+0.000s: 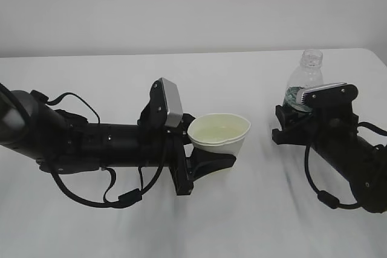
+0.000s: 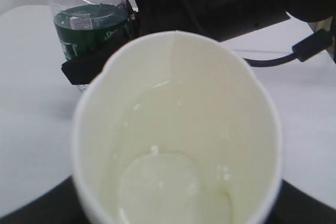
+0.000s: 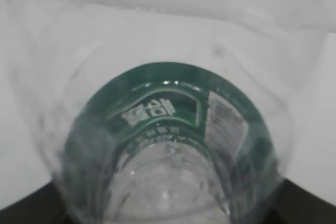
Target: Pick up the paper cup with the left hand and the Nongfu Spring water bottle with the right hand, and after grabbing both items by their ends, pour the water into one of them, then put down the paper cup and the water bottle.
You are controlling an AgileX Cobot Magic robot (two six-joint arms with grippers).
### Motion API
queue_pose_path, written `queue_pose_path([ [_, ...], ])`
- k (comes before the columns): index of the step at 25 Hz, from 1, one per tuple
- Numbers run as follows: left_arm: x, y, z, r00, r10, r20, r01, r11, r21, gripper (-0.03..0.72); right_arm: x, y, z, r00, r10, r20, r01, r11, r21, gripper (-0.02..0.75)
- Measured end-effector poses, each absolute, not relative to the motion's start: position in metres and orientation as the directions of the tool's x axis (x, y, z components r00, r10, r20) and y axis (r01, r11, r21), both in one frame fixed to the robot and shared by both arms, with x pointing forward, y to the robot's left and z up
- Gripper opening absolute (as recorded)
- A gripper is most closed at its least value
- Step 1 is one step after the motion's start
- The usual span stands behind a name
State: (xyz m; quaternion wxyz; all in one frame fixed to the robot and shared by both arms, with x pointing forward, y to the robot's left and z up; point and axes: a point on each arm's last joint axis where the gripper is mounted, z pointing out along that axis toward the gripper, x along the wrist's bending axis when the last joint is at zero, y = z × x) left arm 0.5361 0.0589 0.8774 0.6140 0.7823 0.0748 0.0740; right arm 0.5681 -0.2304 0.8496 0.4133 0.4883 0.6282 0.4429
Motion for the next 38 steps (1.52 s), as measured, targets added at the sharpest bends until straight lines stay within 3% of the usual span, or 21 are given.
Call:
queue_pose_path([
  [21, 0.559, 0.067, 0.882, 0.882, 0.471, -0.005, 0.092, -0.163, 0.982, 0.412, 0.568, -0.232, 0.845, -0.169, 0.982, -0.085, 0.261, 0.128, 0.957, 0.446],
  [38, 0.597, 0.123, 0.884, 0.741, 0.67, -0.039, 0.139, -0.097, 0.985, 0.412, 0.569, -0.233, 0.839, -0.156, 0.984, -0.084, 0.276, 0.125, 0.953, 0.446],
])
